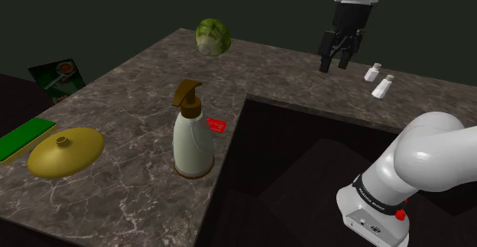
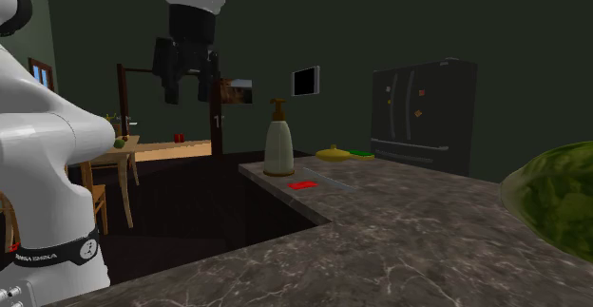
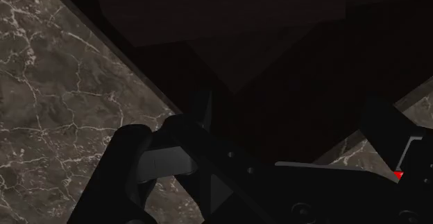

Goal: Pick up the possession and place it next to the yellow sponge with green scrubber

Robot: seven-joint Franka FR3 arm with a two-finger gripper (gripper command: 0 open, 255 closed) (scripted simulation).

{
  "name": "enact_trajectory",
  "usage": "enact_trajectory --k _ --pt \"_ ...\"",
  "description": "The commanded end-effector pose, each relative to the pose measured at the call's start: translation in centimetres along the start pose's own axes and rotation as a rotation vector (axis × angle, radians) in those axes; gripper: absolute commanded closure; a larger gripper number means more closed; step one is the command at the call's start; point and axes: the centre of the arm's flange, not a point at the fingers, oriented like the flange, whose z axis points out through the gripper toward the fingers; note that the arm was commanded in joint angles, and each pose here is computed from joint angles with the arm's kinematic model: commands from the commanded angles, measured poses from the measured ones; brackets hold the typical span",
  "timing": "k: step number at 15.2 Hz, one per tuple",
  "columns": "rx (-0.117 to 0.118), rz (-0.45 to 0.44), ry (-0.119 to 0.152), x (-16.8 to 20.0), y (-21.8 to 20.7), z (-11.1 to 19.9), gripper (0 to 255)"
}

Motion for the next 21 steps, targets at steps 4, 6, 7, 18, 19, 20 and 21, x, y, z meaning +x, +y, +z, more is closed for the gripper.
enact_trajectory --k 4,6,7,18,19,20,21 --pt "0.008 -0.078 0.068 1.3 -1.7 2.7 0" --pt "0.014 -0.13 0.113 2.1 -2.9 4.4 0" --pt "0.017 -0.156 0.135 2.6 -3.5 5.2 0" --pt "0.047 -0.443 0.384 7.4 -11.3 13.6 0" --pt "0.05 -0.469 0.406 7.8 -12.1 14.3 0" --pt "0.053 -0.495 0.429 8.2 -12.9 15.0 0" --pt "0.056 -0.521 0.452 8.6 -13.7 15.7 0"
